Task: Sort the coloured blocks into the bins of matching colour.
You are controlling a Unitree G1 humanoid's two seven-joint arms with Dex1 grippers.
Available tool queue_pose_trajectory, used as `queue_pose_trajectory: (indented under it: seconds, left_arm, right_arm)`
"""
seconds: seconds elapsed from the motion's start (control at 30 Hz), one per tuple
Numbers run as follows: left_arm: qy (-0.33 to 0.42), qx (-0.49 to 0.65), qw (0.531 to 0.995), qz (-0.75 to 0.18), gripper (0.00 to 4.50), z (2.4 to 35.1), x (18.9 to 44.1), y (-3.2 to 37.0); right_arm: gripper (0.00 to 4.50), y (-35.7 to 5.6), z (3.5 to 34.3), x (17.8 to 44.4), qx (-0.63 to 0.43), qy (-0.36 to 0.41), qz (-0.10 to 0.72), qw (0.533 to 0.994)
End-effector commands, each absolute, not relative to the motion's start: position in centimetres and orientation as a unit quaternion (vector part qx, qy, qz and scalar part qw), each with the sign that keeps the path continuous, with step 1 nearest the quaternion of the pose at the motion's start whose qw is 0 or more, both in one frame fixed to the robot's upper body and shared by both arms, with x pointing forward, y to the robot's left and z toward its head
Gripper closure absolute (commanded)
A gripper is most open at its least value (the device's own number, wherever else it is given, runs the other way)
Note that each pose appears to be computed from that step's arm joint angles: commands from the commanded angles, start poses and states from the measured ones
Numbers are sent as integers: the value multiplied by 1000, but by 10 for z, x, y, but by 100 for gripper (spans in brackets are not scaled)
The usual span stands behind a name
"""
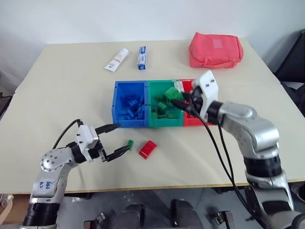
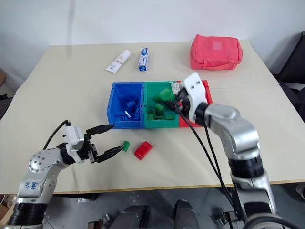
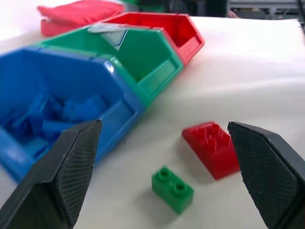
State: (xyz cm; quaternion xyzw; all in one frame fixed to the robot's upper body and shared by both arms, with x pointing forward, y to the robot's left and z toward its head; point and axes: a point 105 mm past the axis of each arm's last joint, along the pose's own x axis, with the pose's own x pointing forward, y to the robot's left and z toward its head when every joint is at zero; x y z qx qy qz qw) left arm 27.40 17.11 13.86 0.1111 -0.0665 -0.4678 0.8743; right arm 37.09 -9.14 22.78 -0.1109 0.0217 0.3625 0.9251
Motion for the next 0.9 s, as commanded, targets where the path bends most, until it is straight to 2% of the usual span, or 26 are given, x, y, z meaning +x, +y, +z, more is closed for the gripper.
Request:
queue_pose_trajectory:
  seconds: [0.03, 0.17, 0.3, 0.37, 0.47, 0.57, 0.63, 0.77, 0.9]
  left_arm:
    - [-85, 114, 877, -460, 0, 150, 271, 175]
    - [-86, 117, 879, -454, 0, 156, 275, 180]
    - [-79, 131, 886, -438, 0, 156, 279, 192]
    - [-73, 140, 888, -431, 0, 156, 281, 199]
    - [-32, 169, 886, -430, 0, 148, 284, 219]
    - [11, 203, 879, -431, 0, 138, 287, 234]
    - [20, 206, 864, -459, 0, 138, 284, 230]
    - [61, 201, 816, -538, 0, 134, 265, 205]
    - [67, 194, 798, -566, 0, 141, 257, 178]
  right_arm:
    - [267, -88, 230, 376, -121, 14, 369, 922]
    - [139, -103, 230, 377, -129, 9, 371, 920]
    - [7, -119, 234, 348, -146, -57, 419, 894]
    - [3, -124, 237, 325, -149, -104, 466, 866]
    - [3, -142, 223, 284, -143, -129, 539, 820]
    - [3, -157, 194, 265, -188, -94, 568, 796]
    - [3, -164, 177, 251, -197, -65, 594, 777]
    - [3, -176, 166, 246, -197, -42, 599, 775]
    - [3, -186, 158, 247, -201, -32, 586, 784]
